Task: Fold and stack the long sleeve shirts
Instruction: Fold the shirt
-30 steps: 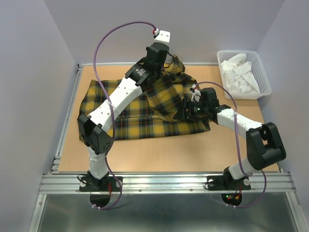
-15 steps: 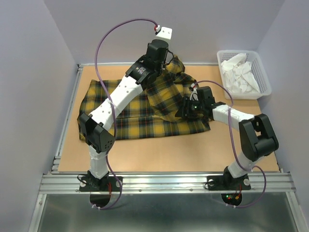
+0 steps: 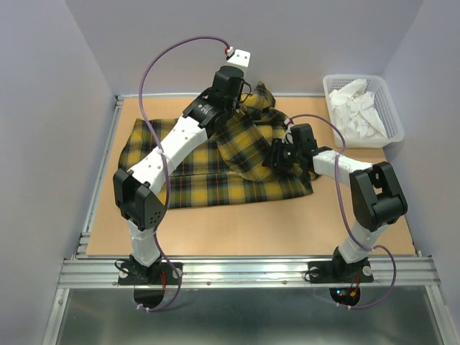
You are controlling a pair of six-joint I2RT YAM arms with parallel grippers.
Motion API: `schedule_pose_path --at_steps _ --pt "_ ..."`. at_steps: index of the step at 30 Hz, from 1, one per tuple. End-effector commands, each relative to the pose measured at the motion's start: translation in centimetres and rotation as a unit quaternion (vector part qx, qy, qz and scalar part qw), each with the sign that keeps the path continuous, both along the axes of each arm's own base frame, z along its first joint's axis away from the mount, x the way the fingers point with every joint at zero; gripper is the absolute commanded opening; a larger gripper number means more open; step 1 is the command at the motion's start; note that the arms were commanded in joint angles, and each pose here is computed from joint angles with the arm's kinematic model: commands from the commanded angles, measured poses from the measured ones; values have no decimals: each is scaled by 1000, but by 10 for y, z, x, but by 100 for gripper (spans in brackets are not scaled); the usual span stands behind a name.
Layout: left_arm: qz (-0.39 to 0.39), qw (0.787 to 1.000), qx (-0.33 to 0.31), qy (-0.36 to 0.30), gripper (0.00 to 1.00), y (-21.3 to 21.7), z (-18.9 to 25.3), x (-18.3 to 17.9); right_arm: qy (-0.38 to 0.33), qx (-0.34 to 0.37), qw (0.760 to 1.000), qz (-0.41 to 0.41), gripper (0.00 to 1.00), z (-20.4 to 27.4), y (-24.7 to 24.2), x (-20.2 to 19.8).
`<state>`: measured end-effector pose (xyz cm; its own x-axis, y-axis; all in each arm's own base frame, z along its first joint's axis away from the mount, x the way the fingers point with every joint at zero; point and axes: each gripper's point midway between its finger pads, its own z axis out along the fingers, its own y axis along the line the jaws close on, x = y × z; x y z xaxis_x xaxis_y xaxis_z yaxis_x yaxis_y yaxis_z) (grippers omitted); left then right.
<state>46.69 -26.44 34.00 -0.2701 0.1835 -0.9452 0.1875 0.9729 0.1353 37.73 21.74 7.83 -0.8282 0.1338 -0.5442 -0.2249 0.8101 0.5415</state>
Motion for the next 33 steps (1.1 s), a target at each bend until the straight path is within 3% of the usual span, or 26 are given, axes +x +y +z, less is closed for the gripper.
schedule_pose_path --at_steps 1,10,20,25,33 --pt "-28 998 -31 -52 0 7 47 -17 -31 -5 999 -22 47 3 -6 25" --pt "-132 989 28 -60 0 8 37 -36 0 -11 999 -48 41 -32 -15 24" --pt "-272 950 137 -68 0 9 -1 -83 4 -1 998 -65 40 -29 -18 27" --pt "-283 939 193 -44 0 33 -39 -105 5 5 998 -67 40 -25 -17 26" --pt "-204 927 314 -1 0 94 -92 -134 9 15 998 -59 39 -23 -13 24"
